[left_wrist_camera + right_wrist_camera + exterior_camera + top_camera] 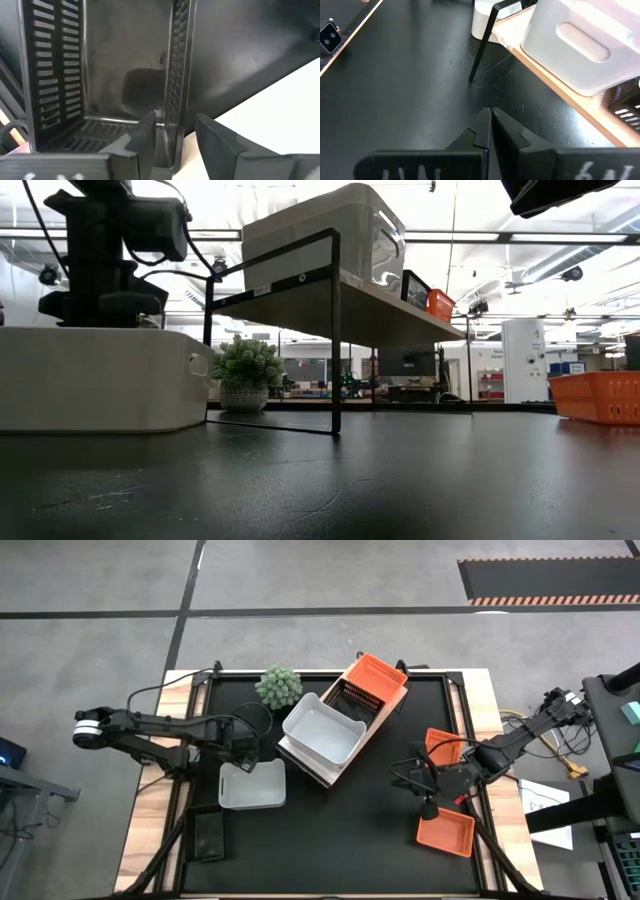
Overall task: Stack baskets on shelf by color
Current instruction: Stack the top black bin on top of the other black bin on the shelf
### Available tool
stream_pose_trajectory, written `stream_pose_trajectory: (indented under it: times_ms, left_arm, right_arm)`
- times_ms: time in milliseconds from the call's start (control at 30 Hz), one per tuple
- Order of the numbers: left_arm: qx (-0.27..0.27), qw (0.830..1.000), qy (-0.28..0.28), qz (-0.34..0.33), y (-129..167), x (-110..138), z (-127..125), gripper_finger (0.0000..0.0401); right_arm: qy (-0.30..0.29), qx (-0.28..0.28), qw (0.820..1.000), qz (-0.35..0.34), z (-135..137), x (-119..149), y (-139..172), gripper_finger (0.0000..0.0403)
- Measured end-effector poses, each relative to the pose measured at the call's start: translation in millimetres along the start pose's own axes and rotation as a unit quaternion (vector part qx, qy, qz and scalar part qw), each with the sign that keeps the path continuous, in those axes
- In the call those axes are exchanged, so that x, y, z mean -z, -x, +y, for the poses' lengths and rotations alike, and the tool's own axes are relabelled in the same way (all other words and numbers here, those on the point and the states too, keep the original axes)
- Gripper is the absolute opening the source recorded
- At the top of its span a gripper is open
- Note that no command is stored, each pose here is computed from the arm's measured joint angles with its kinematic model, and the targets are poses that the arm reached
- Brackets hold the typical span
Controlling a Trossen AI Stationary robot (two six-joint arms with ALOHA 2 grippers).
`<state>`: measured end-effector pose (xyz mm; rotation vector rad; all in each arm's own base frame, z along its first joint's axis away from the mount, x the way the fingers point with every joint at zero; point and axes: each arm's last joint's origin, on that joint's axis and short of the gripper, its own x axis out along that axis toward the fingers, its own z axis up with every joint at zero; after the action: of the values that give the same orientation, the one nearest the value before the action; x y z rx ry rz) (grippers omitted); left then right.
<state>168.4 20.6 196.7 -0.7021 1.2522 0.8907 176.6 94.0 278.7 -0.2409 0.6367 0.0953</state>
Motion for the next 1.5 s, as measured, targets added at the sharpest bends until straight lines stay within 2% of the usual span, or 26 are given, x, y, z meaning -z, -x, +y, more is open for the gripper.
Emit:
stream_pose_trajectory:
  times_ms: [233, 600, 1000, 1200, 1500]
  left_arm:
    - [-0.004, 1.000, -0.002, -0.010, -0.4, -2.7, 1.1, 0.0129]
    - [-0.032, 0.999, 0.008, -0.035, -4.1, -10.9, 5.0, 0.0236]
    - [-0.056, 0.998, 0.002, -0.023, -19.7, -12.9, 1.5, 0.0241]
    - [-0.064, 0.998, -0.008, -0.016, -24.9, -9.8, 3.8, 0.0209]
    - [-0.080, 0.996, -0.015, -0.029, -25.7, -9.9, 5.3, 0.0093]
  right_arm:
    - [0.000, 0.000, 1.000, 0.000, 0.0, 0.1, -0.1, 0.0009]
    - [0.000, 0.000, 1.000, 0.001, 0.1, 0.4, -0.2, 0.0009]
    - [0.000, 0.001, 1.000, 0.001, 0.1, 0.5, -0.3, 0.0009]
    - [0.000, 0.001, 1.000, 0.001, 0.0, 0.5, -0.3, 0.0009]
    - [0.000, 0.001, 1.000, 0.001, 0.0, 0.5, -0.3, 0.0009]
